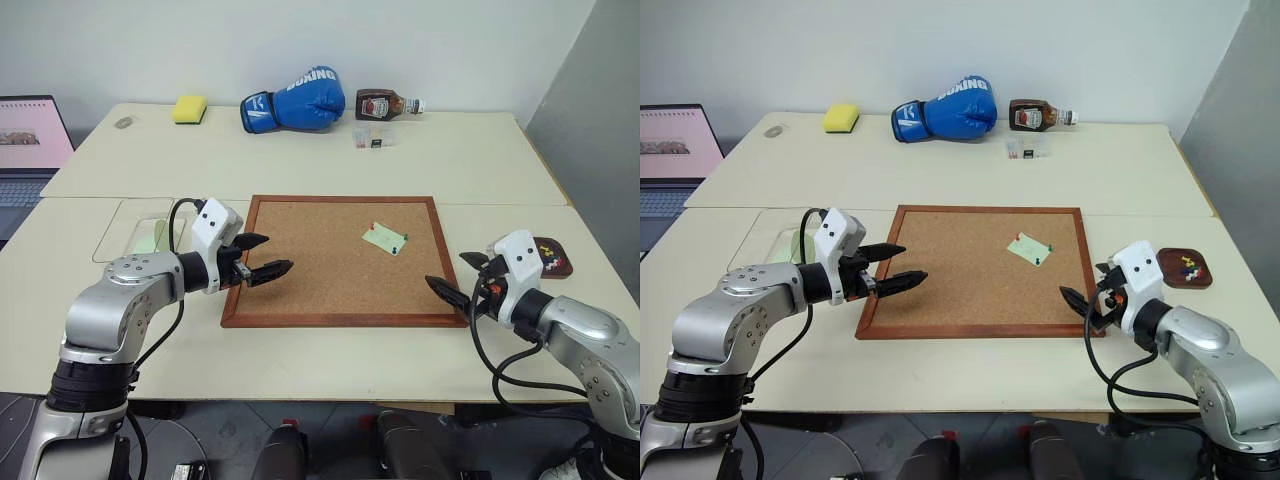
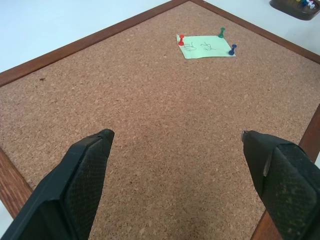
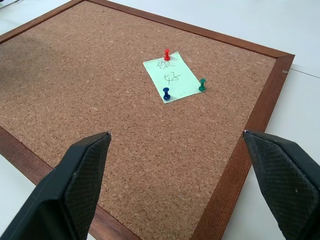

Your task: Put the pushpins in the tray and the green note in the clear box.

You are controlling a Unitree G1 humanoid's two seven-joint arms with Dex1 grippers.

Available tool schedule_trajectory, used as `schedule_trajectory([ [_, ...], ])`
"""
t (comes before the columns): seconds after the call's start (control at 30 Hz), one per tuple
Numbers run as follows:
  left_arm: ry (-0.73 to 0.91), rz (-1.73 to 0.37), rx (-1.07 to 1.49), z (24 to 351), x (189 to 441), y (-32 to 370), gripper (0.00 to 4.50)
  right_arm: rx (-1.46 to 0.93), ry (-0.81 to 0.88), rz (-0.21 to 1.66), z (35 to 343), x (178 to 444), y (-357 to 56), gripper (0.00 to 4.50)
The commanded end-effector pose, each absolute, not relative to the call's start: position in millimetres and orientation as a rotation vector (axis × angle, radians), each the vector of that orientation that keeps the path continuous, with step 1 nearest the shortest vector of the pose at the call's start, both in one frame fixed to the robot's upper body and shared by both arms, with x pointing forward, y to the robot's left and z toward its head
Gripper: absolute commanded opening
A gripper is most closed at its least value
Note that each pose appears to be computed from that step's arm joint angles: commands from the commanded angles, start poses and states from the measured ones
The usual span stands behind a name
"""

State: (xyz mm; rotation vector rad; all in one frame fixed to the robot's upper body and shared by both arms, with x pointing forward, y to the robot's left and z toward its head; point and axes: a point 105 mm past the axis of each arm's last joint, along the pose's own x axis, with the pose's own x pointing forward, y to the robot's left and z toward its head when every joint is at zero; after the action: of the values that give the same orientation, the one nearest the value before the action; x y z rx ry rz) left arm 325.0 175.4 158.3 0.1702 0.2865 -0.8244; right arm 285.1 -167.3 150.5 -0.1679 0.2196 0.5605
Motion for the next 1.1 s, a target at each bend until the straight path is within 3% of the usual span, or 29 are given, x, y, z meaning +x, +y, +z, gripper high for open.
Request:
schedule_trajectory([
  [0.03,0.234,-0.833,0.161,171.9,326.6,174.0,4.35,-0.180,0.178,0.541,160.7,285.4,-172.7,4.50],
  [0.1,0.225,-0.848,0.138,174.0,326.3,171.6,4.35,-0.181,0.178,0.540,160.6,285.5,-172.8,4.50],
  [0.2,0.203,-0.859,0.116,177.3,326.7,168.8,3.95,-0.182,0.176,0.540,160.7,286.3,-172.3,4.50],
  [0.57,0.168,-0.892,0.098,178.5,330.9,152.4,1.94,-0.199,0.156,0.504,159.8,296.9,-170.2,4.50],
  [0.87,0.109,-0.888,0.115,160.4,356.4,120.5,0.18,-0.215,0.109,0.447,151.6,337.2,-150.8,4.50],
  [1.1,0.115,-0.885,0.170,131.9,369.3,97.5,0.05,-0.222,0.081,0.488,141.4,364.0,-118.9,4.50],
])
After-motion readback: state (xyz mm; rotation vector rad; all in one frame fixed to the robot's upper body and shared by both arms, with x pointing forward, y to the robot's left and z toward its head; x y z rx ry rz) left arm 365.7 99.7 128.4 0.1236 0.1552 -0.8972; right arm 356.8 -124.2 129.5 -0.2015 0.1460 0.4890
